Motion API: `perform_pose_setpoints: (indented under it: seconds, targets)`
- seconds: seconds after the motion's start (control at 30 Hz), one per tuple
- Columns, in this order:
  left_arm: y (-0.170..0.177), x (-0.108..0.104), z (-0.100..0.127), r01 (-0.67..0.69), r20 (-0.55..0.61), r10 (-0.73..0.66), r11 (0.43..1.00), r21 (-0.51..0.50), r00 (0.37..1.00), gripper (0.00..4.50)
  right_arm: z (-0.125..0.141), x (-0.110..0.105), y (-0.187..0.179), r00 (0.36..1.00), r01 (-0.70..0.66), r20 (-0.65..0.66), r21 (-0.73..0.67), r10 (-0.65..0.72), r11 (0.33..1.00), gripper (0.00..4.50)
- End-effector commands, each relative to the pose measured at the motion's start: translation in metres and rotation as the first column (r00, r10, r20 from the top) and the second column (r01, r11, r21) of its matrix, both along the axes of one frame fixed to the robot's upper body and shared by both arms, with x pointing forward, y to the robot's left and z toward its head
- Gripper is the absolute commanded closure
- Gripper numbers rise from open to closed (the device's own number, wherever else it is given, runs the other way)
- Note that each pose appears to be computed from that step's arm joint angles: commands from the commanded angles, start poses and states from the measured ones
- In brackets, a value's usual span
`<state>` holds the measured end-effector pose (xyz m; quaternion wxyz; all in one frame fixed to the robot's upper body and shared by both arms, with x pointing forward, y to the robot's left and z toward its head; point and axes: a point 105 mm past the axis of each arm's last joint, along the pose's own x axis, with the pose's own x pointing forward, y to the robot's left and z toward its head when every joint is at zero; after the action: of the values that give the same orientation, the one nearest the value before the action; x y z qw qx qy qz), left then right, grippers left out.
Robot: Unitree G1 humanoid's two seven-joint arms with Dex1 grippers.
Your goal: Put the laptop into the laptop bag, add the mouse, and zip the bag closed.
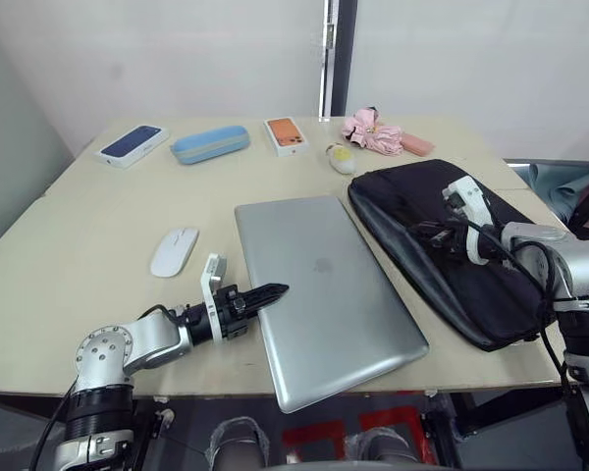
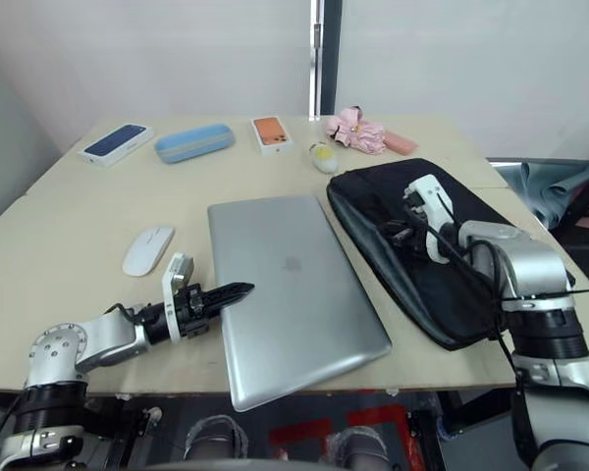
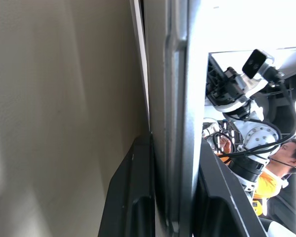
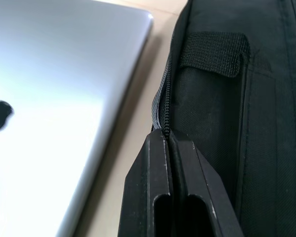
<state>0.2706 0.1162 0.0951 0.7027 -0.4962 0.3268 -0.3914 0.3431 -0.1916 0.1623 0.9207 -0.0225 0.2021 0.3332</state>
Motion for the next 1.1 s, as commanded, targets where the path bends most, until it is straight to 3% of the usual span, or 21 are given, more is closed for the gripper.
perform_pose_setpoints:
  seconds: [0.03,0.43,0.67,1.1]
  targets:
    - [-0.009,0.007,0.033,0.043,0.115,-0.031,0.993,-0.106,0.993,4.18,0.020,-0.002,0.013,0.997,-0.032,0.072,0.011,0.031,0.999,4.47]
    - [-0.039,0.027,0.031,0.082,0.099,-0.070,0.988,-0.127,0.993,4.18,0.020,-0.005,0.038,0.997,-0.031,0.070,0.068,0.027,0.997,4.47]
    - [-0.063,0.044,0.040,0.123,0.125,-0.105,0.981,-0.150,0.987,4.18,0.020,-0.007,0.050,0.997,-0.049,0.061,0.081,0.044,0.996,4.47]
    - [-0.067,0.056,0.046,0.082,0.121,-0.057,0.972,-0.219,0.991,4.18,0.017,-0.006,0.037,0.999,0.002,0.050,0.063,-0.005,0.998,4.47]
